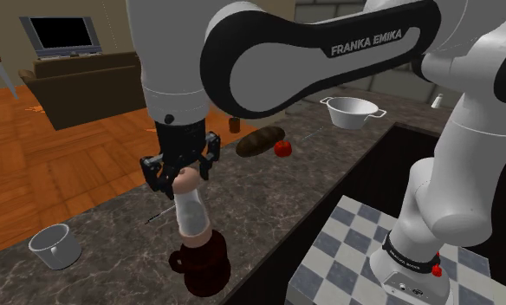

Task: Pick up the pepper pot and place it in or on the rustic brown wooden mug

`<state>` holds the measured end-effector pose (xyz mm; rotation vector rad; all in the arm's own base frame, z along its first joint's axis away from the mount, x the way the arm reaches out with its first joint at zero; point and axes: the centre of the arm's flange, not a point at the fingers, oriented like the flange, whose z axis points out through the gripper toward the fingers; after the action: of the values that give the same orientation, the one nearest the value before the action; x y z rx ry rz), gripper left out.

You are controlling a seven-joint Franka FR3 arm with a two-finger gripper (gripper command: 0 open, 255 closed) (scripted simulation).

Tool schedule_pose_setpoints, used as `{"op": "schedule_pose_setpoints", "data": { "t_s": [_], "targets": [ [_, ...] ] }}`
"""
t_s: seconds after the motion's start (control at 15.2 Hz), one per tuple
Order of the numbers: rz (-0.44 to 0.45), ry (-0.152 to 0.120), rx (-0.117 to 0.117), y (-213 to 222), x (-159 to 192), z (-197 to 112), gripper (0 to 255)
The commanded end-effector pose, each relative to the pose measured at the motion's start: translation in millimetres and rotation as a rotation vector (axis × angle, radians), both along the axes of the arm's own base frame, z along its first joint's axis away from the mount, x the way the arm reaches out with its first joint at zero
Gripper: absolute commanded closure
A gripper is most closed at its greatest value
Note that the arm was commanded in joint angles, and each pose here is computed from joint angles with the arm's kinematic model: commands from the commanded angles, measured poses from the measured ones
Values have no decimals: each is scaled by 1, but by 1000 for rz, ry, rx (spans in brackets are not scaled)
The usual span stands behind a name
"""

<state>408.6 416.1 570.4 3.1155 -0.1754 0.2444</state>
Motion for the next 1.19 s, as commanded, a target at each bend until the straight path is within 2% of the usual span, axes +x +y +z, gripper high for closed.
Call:
{"op": "schedule_pose_setpoints", "data": {
  "t_s": [0.0, 0.59, 1.06, 1.12],
  "targets": [
    [0, -1, 0, 0, -1, -11, 255],
    [0, -1, 0, 0, -1, -56, 255],
    [0, -1, 0, 0, -1, -56, 255],
    [0, -1, 0, 0, -1, -56, 0]
  ]
}}
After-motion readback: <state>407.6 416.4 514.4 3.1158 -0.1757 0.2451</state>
